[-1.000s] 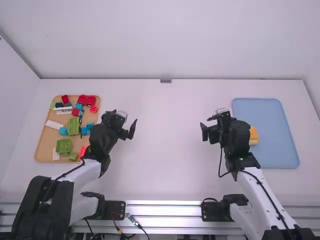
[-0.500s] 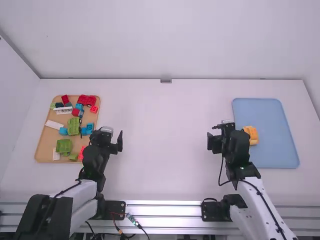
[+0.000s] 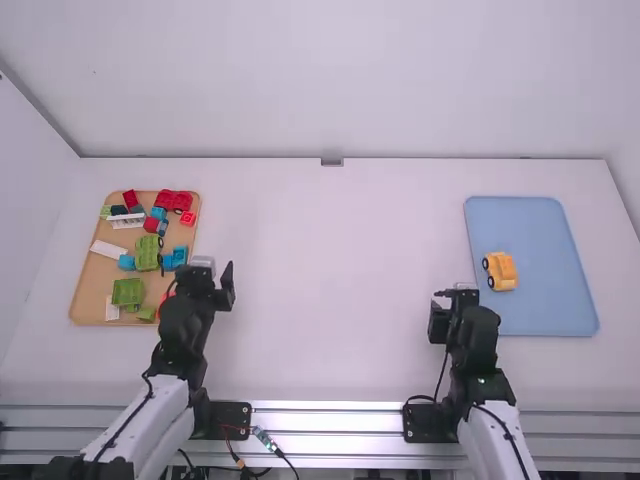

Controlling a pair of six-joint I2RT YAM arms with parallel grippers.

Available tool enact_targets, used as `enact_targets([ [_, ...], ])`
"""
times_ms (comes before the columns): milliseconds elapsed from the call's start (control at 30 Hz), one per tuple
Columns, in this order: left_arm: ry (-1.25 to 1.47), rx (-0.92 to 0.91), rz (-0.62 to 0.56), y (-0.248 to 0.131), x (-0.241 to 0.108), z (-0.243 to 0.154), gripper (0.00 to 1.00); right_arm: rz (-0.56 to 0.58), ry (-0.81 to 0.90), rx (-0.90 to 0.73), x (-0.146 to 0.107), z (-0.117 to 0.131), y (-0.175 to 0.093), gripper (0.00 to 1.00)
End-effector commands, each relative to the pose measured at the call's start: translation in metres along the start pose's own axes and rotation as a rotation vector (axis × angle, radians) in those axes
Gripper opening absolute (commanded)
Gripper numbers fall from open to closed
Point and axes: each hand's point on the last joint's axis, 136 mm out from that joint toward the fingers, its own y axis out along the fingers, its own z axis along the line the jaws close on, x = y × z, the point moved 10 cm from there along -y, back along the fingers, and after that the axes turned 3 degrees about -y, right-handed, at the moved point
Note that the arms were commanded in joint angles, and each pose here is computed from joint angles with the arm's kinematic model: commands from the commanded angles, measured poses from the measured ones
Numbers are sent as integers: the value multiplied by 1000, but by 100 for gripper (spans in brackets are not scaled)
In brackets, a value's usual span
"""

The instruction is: Assemble lego blocks to make yellow taxi

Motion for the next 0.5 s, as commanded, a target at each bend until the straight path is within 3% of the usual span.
enact_targets([
  [0, -8, 10, -18, -5, 1, 1, 54, -41, 5, -11, 2, -1, -2, 49],
  [467, -8, 10, -18, -25, 3, 1, 21, -340, -1, -27, 34, -2, -26, 19],
])
